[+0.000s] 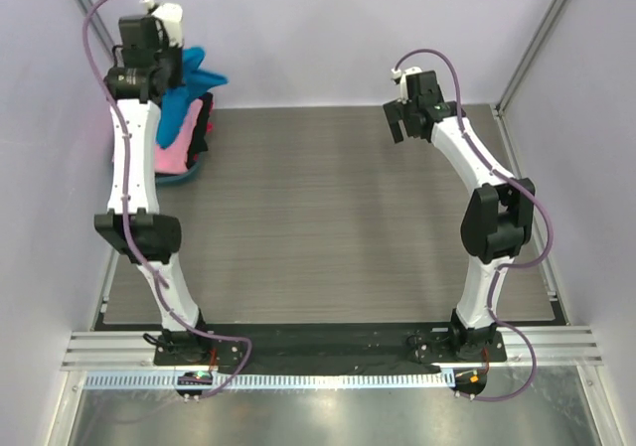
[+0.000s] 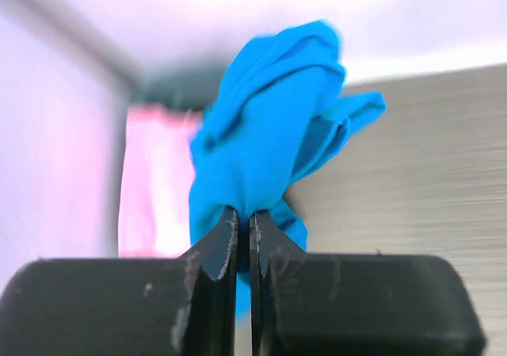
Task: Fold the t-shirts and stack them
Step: Grab the tshirt from the pile, then move the tshirt to the center of the board
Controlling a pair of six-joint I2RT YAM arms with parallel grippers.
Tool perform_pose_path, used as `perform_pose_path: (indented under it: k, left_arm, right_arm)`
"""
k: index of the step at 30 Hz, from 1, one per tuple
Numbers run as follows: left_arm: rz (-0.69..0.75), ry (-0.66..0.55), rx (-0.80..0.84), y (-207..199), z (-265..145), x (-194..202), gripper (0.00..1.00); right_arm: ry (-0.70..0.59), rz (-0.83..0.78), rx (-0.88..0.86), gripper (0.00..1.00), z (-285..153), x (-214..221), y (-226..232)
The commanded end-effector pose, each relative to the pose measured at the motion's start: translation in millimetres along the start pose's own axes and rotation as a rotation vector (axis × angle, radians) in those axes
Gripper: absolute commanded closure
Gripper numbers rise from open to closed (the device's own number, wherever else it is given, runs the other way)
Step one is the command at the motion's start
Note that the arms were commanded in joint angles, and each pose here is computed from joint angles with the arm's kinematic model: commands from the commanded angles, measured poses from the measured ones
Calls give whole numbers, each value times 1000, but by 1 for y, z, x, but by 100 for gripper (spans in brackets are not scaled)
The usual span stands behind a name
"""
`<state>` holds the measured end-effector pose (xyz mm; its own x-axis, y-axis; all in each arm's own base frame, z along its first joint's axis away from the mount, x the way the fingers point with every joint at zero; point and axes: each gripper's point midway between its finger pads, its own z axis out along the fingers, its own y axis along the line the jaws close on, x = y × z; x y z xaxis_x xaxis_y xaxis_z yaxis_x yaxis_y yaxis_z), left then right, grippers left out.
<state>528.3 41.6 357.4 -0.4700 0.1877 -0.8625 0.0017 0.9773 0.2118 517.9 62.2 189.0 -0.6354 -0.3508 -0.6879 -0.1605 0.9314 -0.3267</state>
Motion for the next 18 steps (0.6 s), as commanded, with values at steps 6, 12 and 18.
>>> perform_pose_path:
  k: [6, 12, 18]
  left_arm:
    - [325, -368, 421, -190, -132, -90, 100]
    - [324, -261, 672, -288, -138, -44, 100]
    - [276, -4, 795, -349, -87, 33, 87]
  right_arm:
    - [-141, 131, 197, 2, -20, -51, -83]
    - [-166, 171, 187, 5, -40, -40, -122]
    - [-141, 143, 71, 7, -54, -4, -117]
